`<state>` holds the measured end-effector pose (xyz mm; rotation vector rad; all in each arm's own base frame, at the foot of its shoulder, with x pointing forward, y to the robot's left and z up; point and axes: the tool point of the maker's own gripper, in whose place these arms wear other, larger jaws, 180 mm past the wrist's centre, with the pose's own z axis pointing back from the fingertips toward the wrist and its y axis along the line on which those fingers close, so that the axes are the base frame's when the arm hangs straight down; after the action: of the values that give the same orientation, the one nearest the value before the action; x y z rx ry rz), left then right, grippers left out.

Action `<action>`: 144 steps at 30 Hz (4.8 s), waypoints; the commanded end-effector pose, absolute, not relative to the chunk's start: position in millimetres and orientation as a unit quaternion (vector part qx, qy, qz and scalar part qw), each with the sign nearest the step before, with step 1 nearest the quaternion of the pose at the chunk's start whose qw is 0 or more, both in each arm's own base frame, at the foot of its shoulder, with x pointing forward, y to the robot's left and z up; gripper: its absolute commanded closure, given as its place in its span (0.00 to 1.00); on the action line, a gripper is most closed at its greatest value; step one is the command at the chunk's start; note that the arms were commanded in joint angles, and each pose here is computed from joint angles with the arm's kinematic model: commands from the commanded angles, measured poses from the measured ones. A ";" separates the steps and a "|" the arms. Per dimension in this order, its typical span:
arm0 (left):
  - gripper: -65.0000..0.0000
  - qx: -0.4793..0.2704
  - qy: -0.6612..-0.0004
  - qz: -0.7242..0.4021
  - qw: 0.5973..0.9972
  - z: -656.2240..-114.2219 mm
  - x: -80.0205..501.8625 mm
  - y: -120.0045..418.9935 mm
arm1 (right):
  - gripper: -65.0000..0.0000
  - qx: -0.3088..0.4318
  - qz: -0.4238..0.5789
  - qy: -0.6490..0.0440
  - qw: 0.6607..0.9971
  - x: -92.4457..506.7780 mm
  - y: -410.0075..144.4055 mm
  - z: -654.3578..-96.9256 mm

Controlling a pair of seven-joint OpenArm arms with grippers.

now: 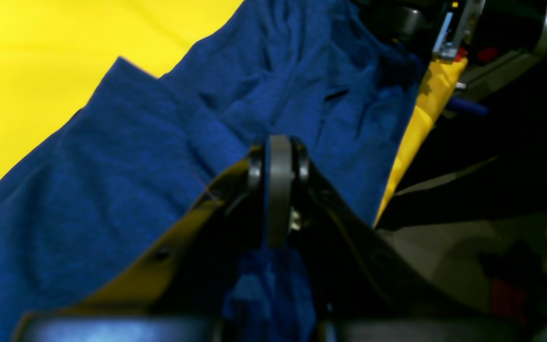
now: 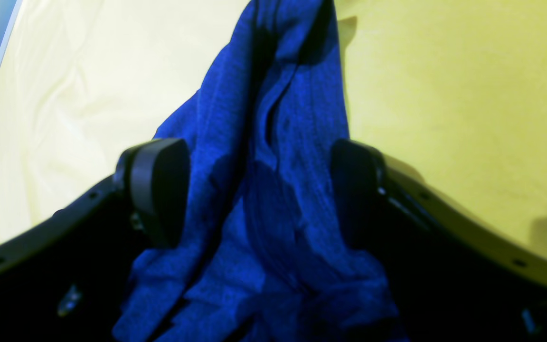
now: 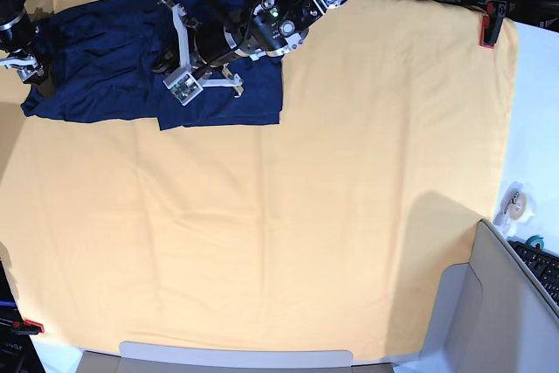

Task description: Fold the T-shirt properly

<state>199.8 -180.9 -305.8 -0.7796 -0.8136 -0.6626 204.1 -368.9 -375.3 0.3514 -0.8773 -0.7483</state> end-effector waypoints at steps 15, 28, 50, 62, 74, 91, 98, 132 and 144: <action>1.00 -0.323 -0.380 -0.339 0.797 -314.6 198.8 -139.0 | 0.29 0.154 -0.351 -0.378 0.843 192.9 -368.7 -385.3; 1.00 -0.334 -0.334 -0.323 0.820 -347.2 190.7 -166.6 | 0.29 0.153 -0.351 -0.376 0.844 191.1 -368.7 -386.2; 1.00 -0.362 -0.335 -0.332 0.804 -332.1 178.3 -190.9 | 0.29 0.156 -0.350 -0.377 0.843 193.2 -366.9 -386.3; 1.00 -0.363 -0.332 -0.395 0.776 -332.7 162.7 -213.0 | 0.29 0.156 -0.351 -0.376 0.843 193.0 -367.0 -386.7; 1.00 -0.359 -0.469 -0.327 0.738 -261.6 220.4 -158.2 | 0.29 0.129 -0.333 -0.407 0.841 196.4 -383.7 -359.1; 0.79 -0.281 -0.497 -0.218 0.792 -273.5 256.1 -60.1 | 0.29 0.061 -0.127 -0.403 0.905 202.9 -420.0 -298.4; 0.79 -0.278 -0.496 -0.216 0.794 -274.7 257.3 -57.8 | 0.29 0.097 -0.176 -0.340 0.919 180.4 -425.7 -357.0; 0.79 -0.278 -0.492 -0.215 0.796 -277.3 256.0 -57.6 | 0.32 0.184 -0.119 -0.276 0.936 172.1 -318.0 -411.7; 0.79 -0.280 -0.486 -0.213 0.800 -281.2 251.7 -57.6 | 1.00 0.184 -0.107 -0.297 0.931 185.5 -313.0 -401.6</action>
<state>247.2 -56.7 -293.6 -0.5858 -0.9959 -0.4588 200.4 -310.4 -390.5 0.4114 -0.7058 -0.2289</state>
